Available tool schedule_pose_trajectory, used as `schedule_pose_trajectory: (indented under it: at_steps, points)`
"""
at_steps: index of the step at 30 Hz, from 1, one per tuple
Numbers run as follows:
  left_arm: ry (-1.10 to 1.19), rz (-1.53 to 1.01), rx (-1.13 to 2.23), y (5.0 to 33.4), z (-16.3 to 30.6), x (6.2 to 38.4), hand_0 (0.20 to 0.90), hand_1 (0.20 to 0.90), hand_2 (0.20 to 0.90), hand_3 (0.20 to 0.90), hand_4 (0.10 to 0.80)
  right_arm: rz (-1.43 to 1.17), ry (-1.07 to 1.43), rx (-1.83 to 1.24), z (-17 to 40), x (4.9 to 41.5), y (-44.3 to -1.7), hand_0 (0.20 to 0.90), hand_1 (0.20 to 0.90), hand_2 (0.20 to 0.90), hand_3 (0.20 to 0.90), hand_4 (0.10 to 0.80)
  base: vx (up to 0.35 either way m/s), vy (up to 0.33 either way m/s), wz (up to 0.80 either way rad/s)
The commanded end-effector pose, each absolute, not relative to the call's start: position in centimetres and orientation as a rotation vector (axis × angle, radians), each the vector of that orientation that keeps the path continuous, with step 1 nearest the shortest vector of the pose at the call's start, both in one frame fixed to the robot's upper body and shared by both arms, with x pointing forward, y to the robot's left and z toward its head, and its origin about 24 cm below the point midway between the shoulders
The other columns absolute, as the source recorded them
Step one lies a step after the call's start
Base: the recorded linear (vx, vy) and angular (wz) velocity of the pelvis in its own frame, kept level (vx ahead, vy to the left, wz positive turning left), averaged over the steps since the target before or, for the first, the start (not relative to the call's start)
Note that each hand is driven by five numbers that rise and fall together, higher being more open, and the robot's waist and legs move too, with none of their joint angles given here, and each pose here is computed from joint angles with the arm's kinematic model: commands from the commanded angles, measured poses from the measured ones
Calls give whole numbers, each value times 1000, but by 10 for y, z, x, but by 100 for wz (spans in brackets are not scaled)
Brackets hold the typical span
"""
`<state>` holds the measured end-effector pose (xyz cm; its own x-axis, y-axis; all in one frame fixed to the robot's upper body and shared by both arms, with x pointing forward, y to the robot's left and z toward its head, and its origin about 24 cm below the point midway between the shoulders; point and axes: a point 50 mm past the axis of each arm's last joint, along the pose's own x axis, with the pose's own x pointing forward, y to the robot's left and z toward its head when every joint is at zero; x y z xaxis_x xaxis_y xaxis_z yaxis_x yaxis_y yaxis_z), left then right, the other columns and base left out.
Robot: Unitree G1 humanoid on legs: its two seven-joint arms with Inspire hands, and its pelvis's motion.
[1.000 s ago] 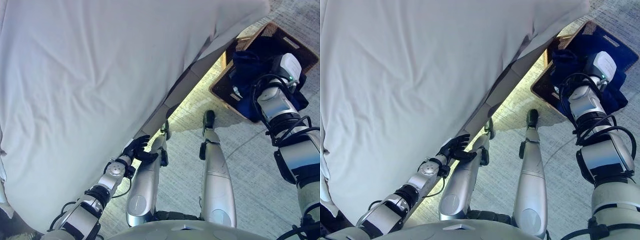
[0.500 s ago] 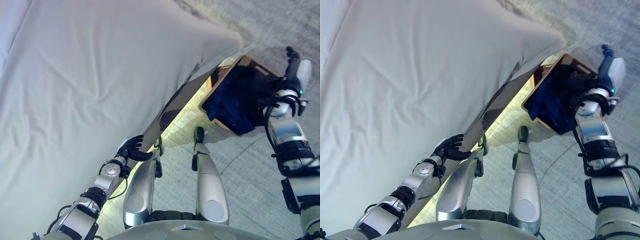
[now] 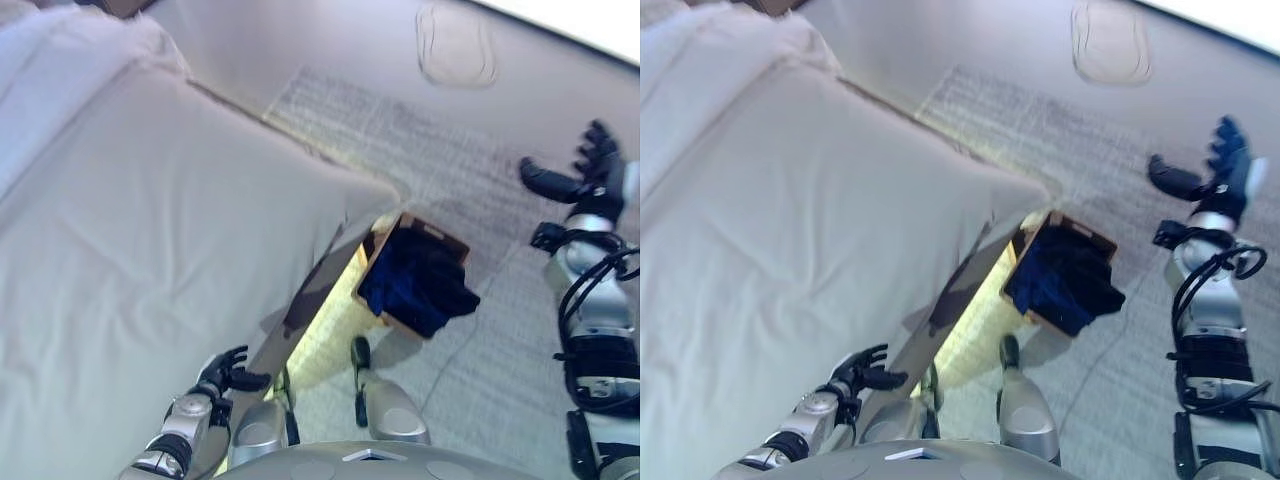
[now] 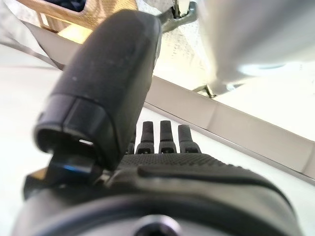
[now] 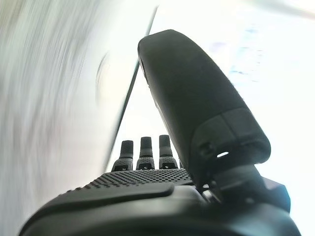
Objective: Pick up the clothes from the bed and place them into the basket
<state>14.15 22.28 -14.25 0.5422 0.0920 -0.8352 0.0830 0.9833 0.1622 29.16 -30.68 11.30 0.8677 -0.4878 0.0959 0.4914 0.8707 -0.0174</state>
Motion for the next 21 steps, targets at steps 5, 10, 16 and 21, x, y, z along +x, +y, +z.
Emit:
schedule_pose_trajectory:
  at_steps: [5, 10, 16, 21]
  points:
    - [1082, 25, 228, 233, -151, 119, 900, 900, 900, 900, 800, -271, 233, -32, 6, 260, -285, 900, 900, 900, 900, 800, -6, 56, 4]
    - [1106, 45, 203, 238, -153, 109, 900, 900, 900, 900, 800, -258, 563, 172, -74, 212, -265, 900, 900, 900, 900, 800, 28, 21, 9]
    - [1125, 40, 148, 236, -156, 104, 900, 900, 900, 900, 800, -241, 871, 73, -128, 157, -253, 900, 900, 900, 900, 800, 16, 15, 12]
    - [1140, 32, 112, 237, -156, 101, 900, 900, 900, 900, 800, -212, 1010, 86, -145, 130, -245, 900, 900, 900, 900, 800, 20, 0, 10]
